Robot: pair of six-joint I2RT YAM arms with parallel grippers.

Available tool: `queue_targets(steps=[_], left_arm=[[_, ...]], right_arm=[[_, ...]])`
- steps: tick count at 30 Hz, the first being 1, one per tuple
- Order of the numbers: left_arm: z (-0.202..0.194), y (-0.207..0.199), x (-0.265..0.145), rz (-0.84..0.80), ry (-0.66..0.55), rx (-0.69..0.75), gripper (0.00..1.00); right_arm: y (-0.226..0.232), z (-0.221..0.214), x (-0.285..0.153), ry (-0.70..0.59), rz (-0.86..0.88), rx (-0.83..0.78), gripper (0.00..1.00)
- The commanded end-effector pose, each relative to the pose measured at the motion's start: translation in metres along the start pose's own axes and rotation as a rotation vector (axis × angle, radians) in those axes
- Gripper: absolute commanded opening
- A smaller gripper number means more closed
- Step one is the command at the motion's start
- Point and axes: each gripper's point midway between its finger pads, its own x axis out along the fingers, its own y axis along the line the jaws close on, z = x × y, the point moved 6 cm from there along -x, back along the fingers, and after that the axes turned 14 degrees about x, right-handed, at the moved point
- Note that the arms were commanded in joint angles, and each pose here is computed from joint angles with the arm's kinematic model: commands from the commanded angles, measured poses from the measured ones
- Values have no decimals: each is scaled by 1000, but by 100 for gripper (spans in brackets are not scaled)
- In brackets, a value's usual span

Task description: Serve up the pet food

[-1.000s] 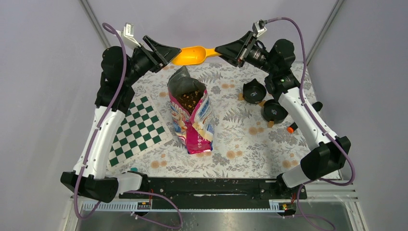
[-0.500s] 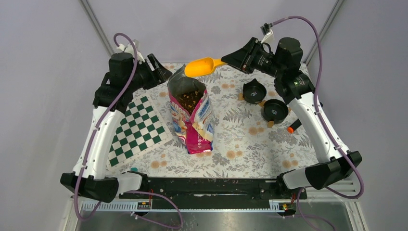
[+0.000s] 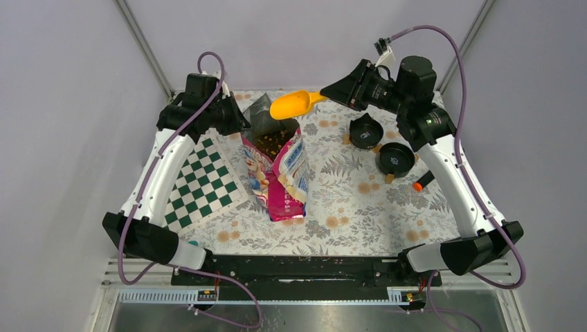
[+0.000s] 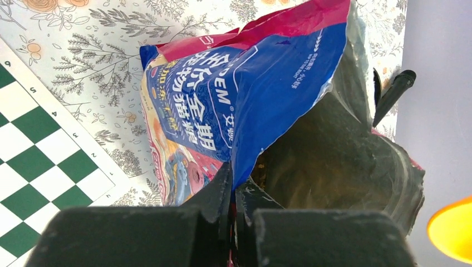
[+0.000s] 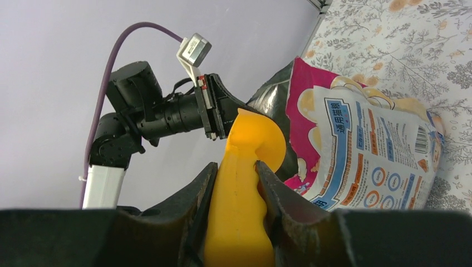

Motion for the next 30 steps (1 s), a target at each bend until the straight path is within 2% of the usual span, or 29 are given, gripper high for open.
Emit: queue_targets(steps=[1,6,11,17,23,30], left_arm=[[54,-18,-17,-43,-217,18,0],[103,-32,-35,-115,-431,-22,0],[135,-33,-45,-119,-512,3,0],[146,-36,-43,-154,-542,-13,0],[146,-52,-45,-268,-545,7,0],[106,-101,-41,-379,-454,60,0]], right_arm=[[28,1,-18,-18,52,-84,0],[28,-2,-21,11,45,-96,0],[25,-3,-22,13,24,-111,0],[9,-4,-12,38,-10,-97,0],[-21,-4,8,73,-77,-41,0],[-70,-2,3,1,-298,-25,0]])
